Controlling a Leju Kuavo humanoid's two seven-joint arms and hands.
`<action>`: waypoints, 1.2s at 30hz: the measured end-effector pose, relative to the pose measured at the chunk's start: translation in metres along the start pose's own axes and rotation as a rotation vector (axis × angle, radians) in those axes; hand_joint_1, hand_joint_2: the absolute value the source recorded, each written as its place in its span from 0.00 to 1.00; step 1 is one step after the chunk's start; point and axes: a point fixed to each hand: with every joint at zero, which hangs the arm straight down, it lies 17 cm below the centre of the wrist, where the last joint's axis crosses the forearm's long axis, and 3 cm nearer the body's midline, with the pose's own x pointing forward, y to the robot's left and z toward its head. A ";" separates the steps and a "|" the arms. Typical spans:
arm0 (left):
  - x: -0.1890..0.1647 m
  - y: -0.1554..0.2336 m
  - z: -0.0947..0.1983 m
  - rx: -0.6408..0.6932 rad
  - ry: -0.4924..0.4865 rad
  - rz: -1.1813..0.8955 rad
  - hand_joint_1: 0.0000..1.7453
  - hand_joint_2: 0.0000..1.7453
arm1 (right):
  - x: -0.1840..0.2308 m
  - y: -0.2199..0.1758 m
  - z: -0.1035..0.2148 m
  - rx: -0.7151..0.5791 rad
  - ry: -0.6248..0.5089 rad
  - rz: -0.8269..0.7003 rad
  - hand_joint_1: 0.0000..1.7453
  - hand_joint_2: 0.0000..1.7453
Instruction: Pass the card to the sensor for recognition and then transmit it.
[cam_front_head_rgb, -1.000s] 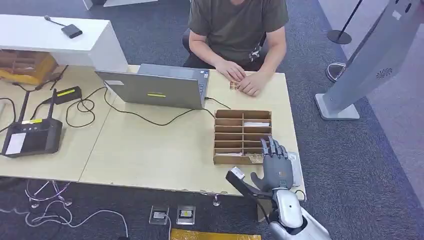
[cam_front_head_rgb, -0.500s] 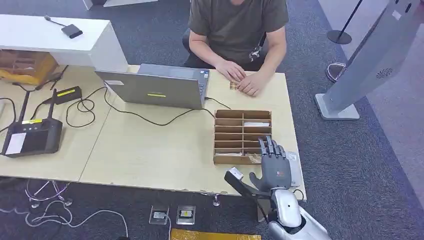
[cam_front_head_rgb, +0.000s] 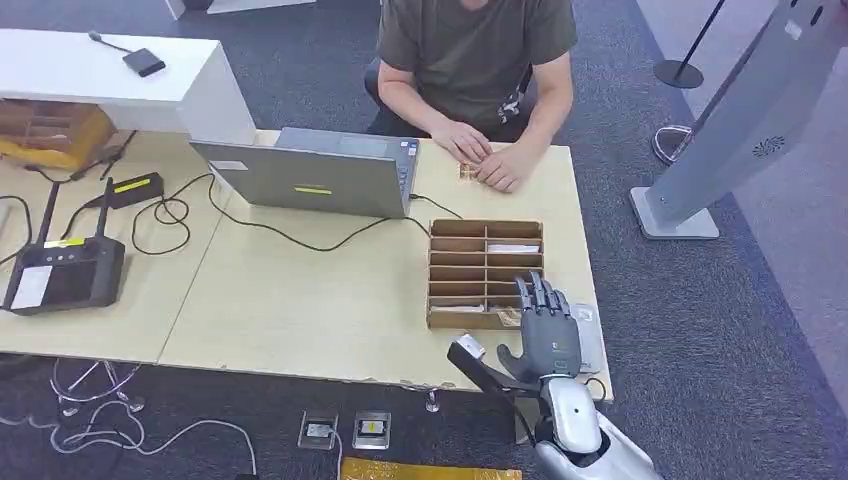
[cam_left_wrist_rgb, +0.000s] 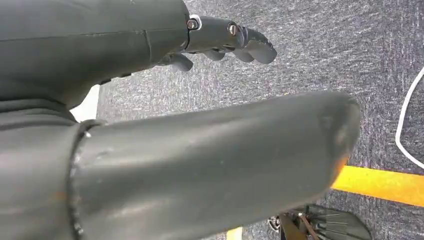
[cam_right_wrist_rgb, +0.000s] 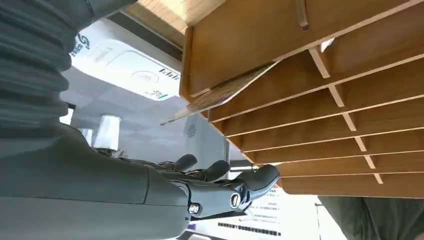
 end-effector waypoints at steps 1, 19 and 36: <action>0.000 0.000 0.000 0.000 0.001 0.001 0.00 0.00 | 0.000 0.000 0.000 0.001 0.000 0.000 0.84 1.00; -0.001 0.000 0.000 0.000 0.003 0.005 0.00 0.00 | 0.007 0.000 0.000 0.006 -0.018 -0.024 1.00 1.00; -0.001 0.000 0.000 0.000 0.003 0.005 0.00 0.00 | 0.007 0.000 -0.001 0.006 -0.019 -0.025 1.00 1.00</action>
